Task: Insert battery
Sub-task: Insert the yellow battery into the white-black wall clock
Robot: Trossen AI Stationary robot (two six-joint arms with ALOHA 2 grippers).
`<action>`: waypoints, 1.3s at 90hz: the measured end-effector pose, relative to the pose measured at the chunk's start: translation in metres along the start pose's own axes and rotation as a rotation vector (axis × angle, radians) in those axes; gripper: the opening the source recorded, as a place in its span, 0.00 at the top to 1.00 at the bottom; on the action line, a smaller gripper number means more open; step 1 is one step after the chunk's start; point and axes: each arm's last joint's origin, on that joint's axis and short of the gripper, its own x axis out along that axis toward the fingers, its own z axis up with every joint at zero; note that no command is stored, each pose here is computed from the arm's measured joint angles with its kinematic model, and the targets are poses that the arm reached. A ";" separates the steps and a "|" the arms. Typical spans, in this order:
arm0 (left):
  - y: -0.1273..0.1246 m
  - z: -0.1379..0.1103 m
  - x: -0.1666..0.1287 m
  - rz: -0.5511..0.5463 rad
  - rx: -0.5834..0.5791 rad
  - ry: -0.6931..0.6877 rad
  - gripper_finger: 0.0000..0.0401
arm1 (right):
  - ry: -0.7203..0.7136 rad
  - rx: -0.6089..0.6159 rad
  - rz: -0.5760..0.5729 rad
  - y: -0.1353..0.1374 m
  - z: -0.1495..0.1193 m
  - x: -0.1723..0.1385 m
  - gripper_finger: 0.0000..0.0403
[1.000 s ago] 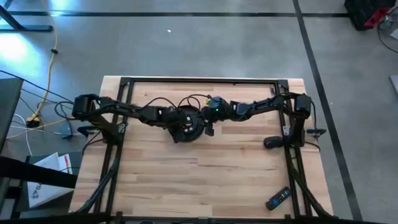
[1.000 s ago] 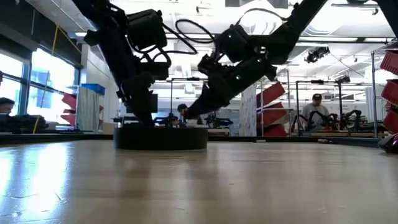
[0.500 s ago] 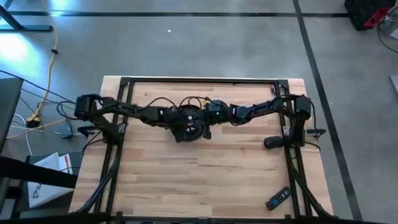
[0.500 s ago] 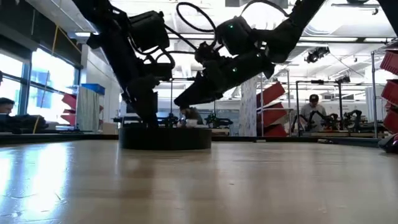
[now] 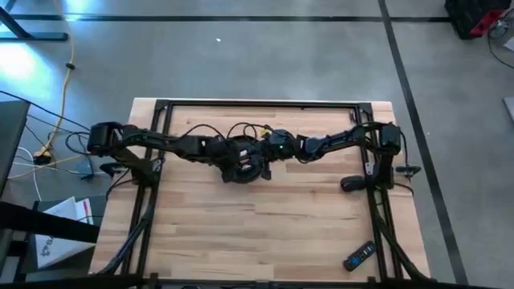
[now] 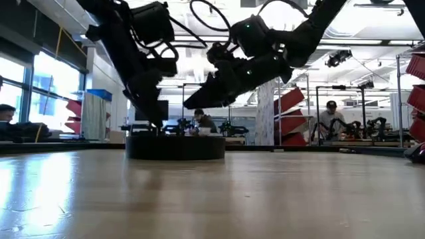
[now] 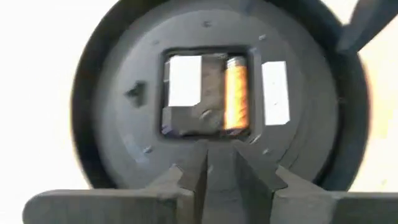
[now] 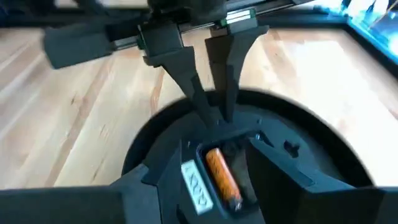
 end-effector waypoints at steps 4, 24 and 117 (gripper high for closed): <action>0.003 0.001 -0.010 0.012 -0.005 -0.022 0.83 | -0.003 -0.001 0.006 0.000 -0.003 0.003 0.64; 0.010 -0.003 -0.052 -0.030 -0.034 -0.209 0.81 | 0.036 0.004 0.090 -0.002 -0.005 0.031 0.77; 0.004 -0.062 -0.022 -0.079 -0.168 -0.371 0.81 | 0.167 0.002 0.109 -0.022 -0.025 0.070 1.00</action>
